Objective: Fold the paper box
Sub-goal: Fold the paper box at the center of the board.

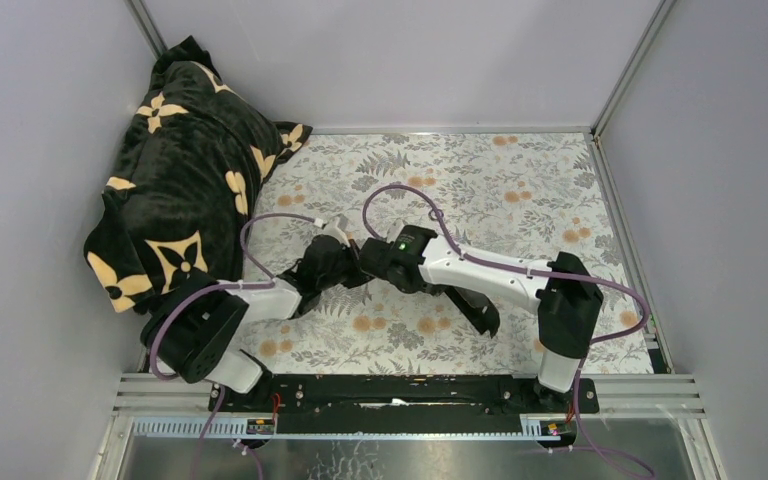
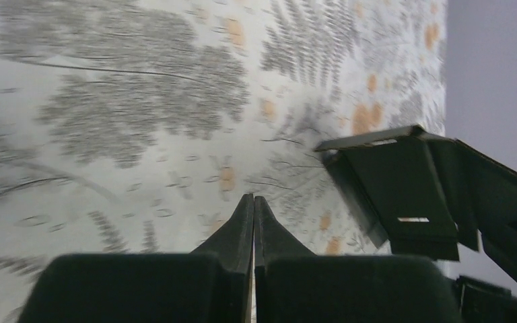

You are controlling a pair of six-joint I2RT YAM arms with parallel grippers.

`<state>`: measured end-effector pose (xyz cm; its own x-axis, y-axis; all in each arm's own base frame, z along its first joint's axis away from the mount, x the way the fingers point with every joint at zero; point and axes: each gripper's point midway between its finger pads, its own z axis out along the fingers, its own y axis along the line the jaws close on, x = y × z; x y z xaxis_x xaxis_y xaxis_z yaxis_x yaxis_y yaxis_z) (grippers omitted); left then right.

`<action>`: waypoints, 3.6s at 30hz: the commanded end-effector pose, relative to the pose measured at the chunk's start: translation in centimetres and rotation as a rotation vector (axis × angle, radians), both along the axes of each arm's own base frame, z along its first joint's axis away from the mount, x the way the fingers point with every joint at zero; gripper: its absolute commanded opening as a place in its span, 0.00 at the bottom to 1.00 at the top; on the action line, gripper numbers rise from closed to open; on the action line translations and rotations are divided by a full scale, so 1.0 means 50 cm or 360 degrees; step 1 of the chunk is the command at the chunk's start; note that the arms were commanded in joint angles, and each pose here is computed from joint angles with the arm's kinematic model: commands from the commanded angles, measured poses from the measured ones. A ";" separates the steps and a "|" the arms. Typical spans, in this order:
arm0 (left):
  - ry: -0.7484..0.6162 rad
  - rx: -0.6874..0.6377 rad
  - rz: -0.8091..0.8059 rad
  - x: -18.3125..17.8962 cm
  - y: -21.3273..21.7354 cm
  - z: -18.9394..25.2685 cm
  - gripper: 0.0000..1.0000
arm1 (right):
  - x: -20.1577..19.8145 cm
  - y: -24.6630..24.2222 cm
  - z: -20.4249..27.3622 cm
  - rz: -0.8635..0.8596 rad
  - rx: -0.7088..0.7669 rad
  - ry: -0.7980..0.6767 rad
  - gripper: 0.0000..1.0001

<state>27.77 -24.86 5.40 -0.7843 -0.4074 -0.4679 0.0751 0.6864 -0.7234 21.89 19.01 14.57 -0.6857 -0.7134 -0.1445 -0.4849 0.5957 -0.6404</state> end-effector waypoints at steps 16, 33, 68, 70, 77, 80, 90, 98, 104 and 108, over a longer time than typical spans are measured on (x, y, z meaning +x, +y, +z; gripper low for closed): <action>-0.0313 -0.0292 -0.0254 0.033 -0.147 0.024 0.00 | 0.000 0.014 0.017 0.0093 -0.0011 -0.0312 0.00; -0.0368 -0.0446 -0.0290 0.063 -0.191 0.028 0.00 | 0.003 0.018 -0.035 0.0133 -0.0128 -0.0255 0.00; -0.0504 -0.0727 -0.0386 0.123 -0.205 0.036 0.00 | 0.005 0.047 -0.039 0.0183 -0.0107 -0.0276 0.00; -0.0522 -0.0756 -0.0361 0.124 -0.186 0.041 0.00 | 0.005 0.044 -0.036 0.0182 -0.0111 -0.0279 0.00; -0.0522 -0.0770 -0.0363 0.129 -0.173 0.031 0.03 | 0.002 0.036 -0.034 0.0179 -0.0116 -0.0283 0.00; -0.0513 -0.0774 -0.0371 0.133 -0.178 0.025 0.04 | 0.001 0.034 -0.034 0.0177 -0.0115 -0.0281 0.00; -0.0511 -0.0767 -0.0437 0.131 -0.210 0.012 0.06 | 0.002 0.040 -0.031 0.0188 -0.0113 -0.0292 0.00; -0.0529 -0.0783 -0.0533 0.107 -0.246 0.018 0.06 | 0.001 0.044 -0.037 0.0197 -0.0124 -0.0282 0.00; -0.0537 -0.0794 -0.0572 0.089 -0.253 0.023 0.06 | 0.000 0.046 -0.039 0.0196 -0.0121 -0.0283 0.00; -0.0540 -0.0795 -0.0584 0.078 -0.250 0.027 0.06 | 0.000 0.045 -0.044 0.0192 -0.0136 -0.0282 0.00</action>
<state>32.47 -37.28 5.37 -0.7880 -0.3775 -0.4865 0.4422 0.2028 -0.8737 21.91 20.16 12.38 -0.5694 -0.8105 -0.1374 -0.4414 0.4424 -0.7806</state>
